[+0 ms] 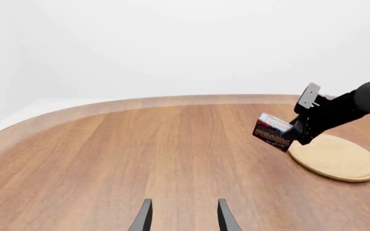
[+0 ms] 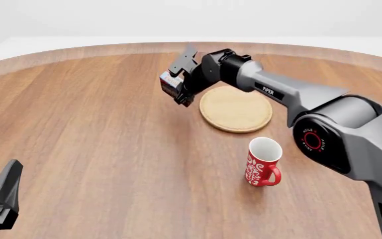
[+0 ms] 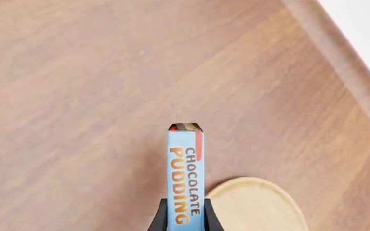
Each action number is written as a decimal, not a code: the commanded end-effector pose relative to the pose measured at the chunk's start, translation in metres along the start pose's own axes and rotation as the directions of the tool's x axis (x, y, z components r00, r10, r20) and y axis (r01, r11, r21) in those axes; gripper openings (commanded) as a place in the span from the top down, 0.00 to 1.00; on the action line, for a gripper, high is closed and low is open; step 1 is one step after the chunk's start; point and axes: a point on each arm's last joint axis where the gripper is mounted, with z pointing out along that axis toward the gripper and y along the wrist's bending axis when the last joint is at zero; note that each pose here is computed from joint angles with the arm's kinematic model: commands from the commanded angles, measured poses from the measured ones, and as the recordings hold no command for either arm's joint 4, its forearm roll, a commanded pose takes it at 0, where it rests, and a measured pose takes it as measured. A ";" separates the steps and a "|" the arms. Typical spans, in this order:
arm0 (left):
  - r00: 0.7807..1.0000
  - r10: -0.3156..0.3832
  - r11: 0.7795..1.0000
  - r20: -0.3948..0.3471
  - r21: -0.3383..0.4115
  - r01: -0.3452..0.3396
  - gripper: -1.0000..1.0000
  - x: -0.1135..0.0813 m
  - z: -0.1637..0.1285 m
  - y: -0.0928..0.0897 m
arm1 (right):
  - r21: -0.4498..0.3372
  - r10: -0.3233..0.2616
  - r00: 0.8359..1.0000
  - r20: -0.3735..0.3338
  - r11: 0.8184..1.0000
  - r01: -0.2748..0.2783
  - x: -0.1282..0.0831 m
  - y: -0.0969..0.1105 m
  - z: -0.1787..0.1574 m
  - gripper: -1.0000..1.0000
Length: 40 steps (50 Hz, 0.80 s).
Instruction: Put the chocolate pudding to the left of the plate.
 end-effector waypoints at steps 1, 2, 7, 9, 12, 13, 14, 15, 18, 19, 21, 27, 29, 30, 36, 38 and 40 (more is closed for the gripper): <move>1.000 0.000 1.000 0.000 0.000 0.000 0.00 0.000 0.000 0.000 | 0.001 0.020 1.000 -0.005 1.000 -0.020 0.004 0.000 0.007 1.00; 1.000 0.000 1.000 0.000 0.000 0.000 0.00 0.000 0.000 0.000 | 0.000 0.020 1.000 -0.006 1.000 -0.020 0.004 0.000 0.007 1.00; 1.000 0.000 1.000 0.000 0.000 0.000 0.00 0.000 0.000 0.000 | -0.002 0.022 1.000 -0.010 1.000 -0.022 0.006 0.001 0.009 1.00; 1.000 0.000 1.000 0.000 0.000 0.000 0.00 0.000 0.000 0.000 | -0.003 0.022 1.000 -0.012 1.000 -0.022 0.006 0.002 0.009 1.00; 1.000 0.000 1.000 0.000 0.000 0.000 0.00 0.000 0.000 0.000 | -0.004 0.022 1.000 -0.013 1.000 -0.022 0.006 0.002 0.010 1.00; 1.000 0.000 1.000 0.000 0.000 0.000 0.00 0.000 0.000 0.000 | -0.006 0.022 1.000 -0.014 1.000 -0.022 0.006 0.003 0.010 1.00; 1.000 0.000 1.000 0.000 0.000 0.000 0.00 0.000 0.000 0.000 | -0.006 0.023 1.000 -0.014 1.000 -0.023 0.006 0.003 0.010 1.00; 1.000 0.000 1.000 0.000 0.000 0.000 0.00 0.000 0.000 0.000 | -0.008 0.022 1.000 -0.016 1.000 -0.022 0.007 0.004 0.011 1.00; 1.000 0.000 1.000 0.000 0.000 0.000 0.00 0.000 0.000 0.000 | -0.010 0.025 1.000 -0.016 1.000 -0.025 0.008 0.006 0.012 1.00; 1.000 0.000 1.000 0.000 0.000 0.000 0.00 0.000 0.000 0.000 | -0.012 0.026 1.000 -0.018 1.000 -0.026 0.008 0.007 0.012 1.00; 1.000 0.000 1.000 0.000 0.000 0.000 0.00 0.000 0.000 0.000 | -0.012 0.025 0.999 -0.021 1.000 -0.025 0.009 0.007 0.014 1.00; 1.000 0.000 1.000 0.000 0.000 0.000 0.00 0.000 0.000 0.000 | -0.017 0.022 0.999 -0.029 1.000 -0.022 0.011 0.008 0.016 1.00; 1.000 0.000 1.000 0.000 0.000 0.000 0.00 0.000 0.000 0.000 | -0.017 0.021 0.999 -0.032 1.000 -0.022 0.012 0.007 0.018 1.00; 1.000 0.000 1.000 0.000 0.000 0.000 0.00 0.000 0.000 0.000 | -0.017 0.023 0.999 -0.031 1.000 -0.023 0.011 0.007 0.018 1.00; 1.000 0.000 1.000 0.000 0.000 0.000 0.00 0.000 0.000 0.000 | -0.019 0.021 0.999 -0.037 1.000 -0.022 0.013 0.008 0.021 1.00; 1.000 0.000 1.000 0.000 0.000 0.000 0.00 0.000 0.000 0.000 | -0.021 0.020 0.999 -0.040 1.000 -0.021 0.014 0.009 0.021 1.00; 1.000 0.000 1.000 0.000 0.000 0.000 0.00 0.000 0.000 0.000 | -0.021 0.021 0.999 -0.040 1.000 -0.022 0.014 0.009 0.022 1.00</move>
